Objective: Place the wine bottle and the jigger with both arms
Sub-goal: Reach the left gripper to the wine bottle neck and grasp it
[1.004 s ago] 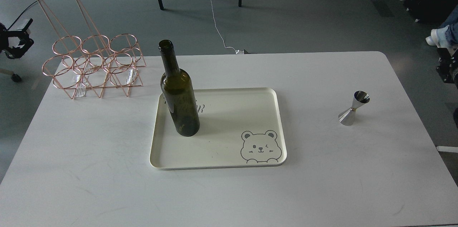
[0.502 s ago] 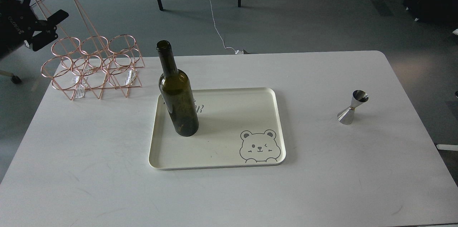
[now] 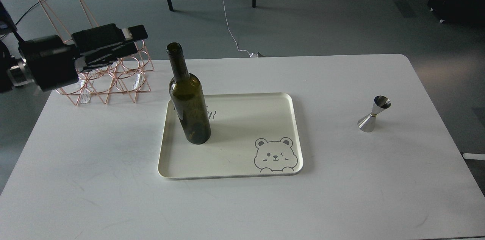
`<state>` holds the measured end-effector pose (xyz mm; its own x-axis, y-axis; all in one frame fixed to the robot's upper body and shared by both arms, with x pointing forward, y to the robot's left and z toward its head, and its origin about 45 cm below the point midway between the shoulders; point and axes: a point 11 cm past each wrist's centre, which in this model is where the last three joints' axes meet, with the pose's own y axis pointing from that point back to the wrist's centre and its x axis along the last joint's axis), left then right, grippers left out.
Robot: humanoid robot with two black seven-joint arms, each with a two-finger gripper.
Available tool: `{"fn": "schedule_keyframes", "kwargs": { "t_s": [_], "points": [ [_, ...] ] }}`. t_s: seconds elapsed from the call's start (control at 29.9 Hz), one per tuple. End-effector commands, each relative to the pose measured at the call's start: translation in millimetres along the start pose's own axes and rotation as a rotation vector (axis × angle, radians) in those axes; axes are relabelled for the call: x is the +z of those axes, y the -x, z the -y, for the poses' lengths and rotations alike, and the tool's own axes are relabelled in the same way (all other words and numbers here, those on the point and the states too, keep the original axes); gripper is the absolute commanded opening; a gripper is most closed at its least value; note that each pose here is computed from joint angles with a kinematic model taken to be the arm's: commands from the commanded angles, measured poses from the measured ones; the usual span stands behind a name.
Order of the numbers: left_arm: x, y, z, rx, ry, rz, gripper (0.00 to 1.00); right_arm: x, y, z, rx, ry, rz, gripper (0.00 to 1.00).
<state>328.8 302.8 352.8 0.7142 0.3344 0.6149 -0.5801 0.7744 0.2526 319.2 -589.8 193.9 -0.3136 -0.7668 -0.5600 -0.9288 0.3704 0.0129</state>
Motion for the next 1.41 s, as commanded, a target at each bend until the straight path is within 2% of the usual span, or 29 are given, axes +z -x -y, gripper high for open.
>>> {"fn": "schedule_keyframes", "kwargs": {
  "t_s": [0.0, 0.2, 0.74, 1.24, 1.37],
  "points": [
    [1.5, 13.0, 9.0, -0.044, -0.026, 0.14, 0.98, 1.0, 0.2, -0.3, -0.001, 0.003, 0.0, 0.99],
    [-6.3, 25.9, 22.6, -0.093, -0.07, 0.317, 0.98, -0.4, -2.7, -1.7, 0.005, 0.0, -0.005, 0.99],
    [-12.0, 36.9, 47.3, -0.033, -0.083, 0.653, 0.96, -2.4, -2.6, -1.1, 0.007, -0.01, 0.003, 0.99],
    [-19.5, 41.2, 58.6, -0.011, -0.083, 0.714, 0.69, -2.3, -2.0, -0.8, 0.005, -0.009, 0.002, 0.99],
    [-18.0, 39.5, 59.2, -0.003, -0.077, 0.717, 0.56, -4.6, -4.1, -1.4, 0.01, -0.012, -0.004, 0.99]
  ]
}}
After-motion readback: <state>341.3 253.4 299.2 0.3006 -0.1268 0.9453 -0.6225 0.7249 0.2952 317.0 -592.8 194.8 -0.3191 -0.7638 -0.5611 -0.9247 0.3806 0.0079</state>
